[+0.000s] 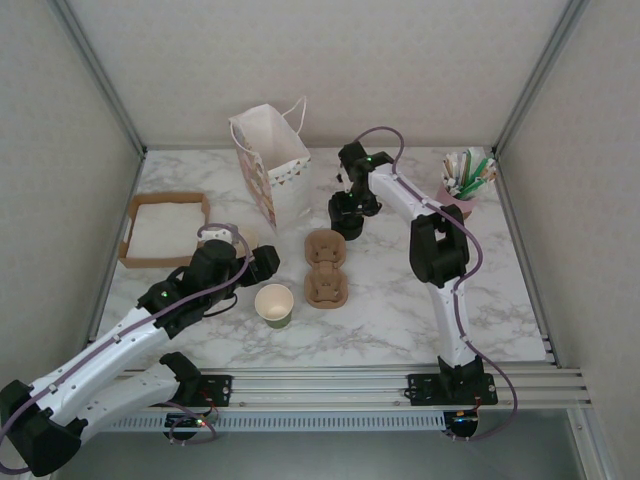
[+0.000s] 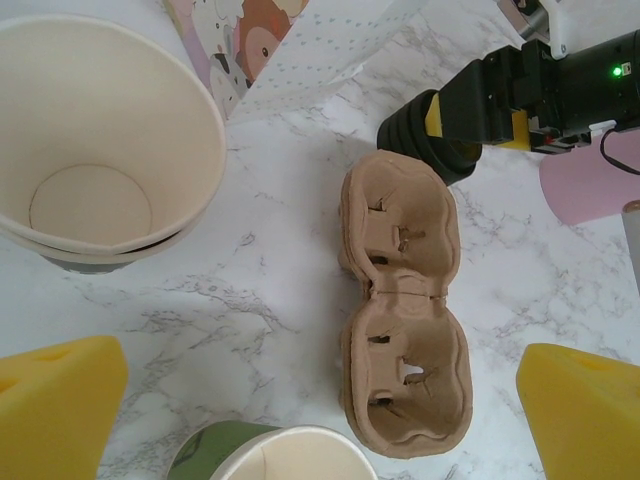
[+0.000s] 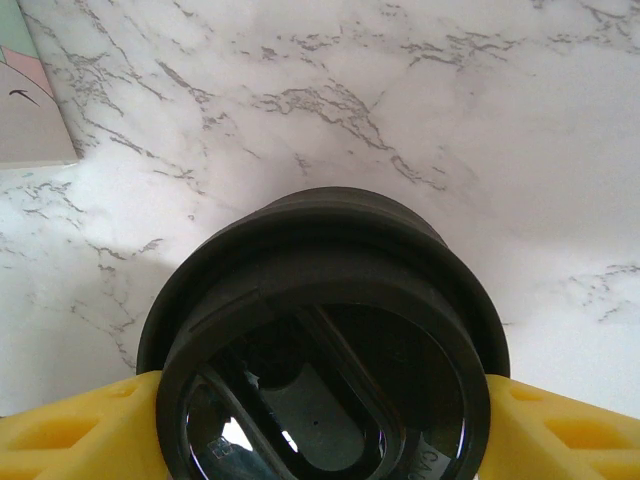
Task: Pack the takeout coffee
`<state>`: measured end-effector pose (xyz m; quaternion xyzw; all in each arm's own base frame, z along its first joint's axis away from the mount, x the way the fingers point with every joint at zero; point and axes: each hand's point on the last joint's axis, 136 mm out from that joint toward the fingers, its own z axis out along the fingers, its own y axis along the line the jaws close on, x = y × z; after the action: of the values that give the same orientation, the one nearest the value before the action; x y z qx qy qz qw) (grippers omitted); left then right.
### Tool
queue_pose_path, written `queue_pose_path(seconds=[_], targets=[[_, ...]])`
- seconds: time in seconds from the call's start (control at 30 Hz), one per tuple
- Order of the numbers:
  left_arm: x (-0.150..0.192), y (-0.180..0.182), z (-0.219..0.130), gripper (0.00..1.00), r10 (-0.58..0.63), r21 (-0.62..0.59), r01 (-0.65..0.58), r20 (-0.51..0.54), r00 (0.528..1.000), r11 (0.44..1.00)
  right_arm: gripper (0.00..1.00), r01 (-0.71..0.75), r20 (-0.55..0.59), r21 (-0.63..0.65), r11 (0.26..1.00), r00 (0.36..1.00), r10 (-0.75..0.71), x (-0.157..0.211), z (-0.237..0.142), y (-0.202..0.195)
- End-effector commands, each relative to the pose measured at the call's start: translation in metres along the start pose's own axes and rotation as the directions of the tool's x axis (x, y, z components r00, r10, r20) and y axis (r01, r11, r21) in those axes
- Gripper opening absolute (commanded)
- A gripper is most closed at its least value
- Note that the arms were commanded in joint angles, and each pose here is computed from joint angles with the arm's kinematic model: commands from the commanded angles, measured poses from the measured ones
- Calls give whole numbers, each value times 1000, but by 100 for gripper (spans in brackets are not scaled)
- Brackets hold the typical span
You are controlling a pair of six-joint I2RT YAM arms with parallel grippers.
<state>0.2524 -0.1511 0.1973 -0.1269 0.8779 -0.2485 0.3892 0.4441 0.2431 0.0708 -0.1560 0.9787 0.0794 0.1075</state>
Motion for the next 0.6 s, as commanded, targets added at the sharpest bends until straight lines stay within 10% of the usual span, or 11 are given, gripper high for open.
queue_pose_path(seconds=[0.0,0.57], targets=[[-2,3,-3,100,9,-4,-9,5,1000,1000,71,-30,29,-21,999,999,30,-1,-19,-4],[-2,1,-4,100,1,7,-1,7,1000,1000,72,-61,49,-45,997,997,63,7,-33,-11]])
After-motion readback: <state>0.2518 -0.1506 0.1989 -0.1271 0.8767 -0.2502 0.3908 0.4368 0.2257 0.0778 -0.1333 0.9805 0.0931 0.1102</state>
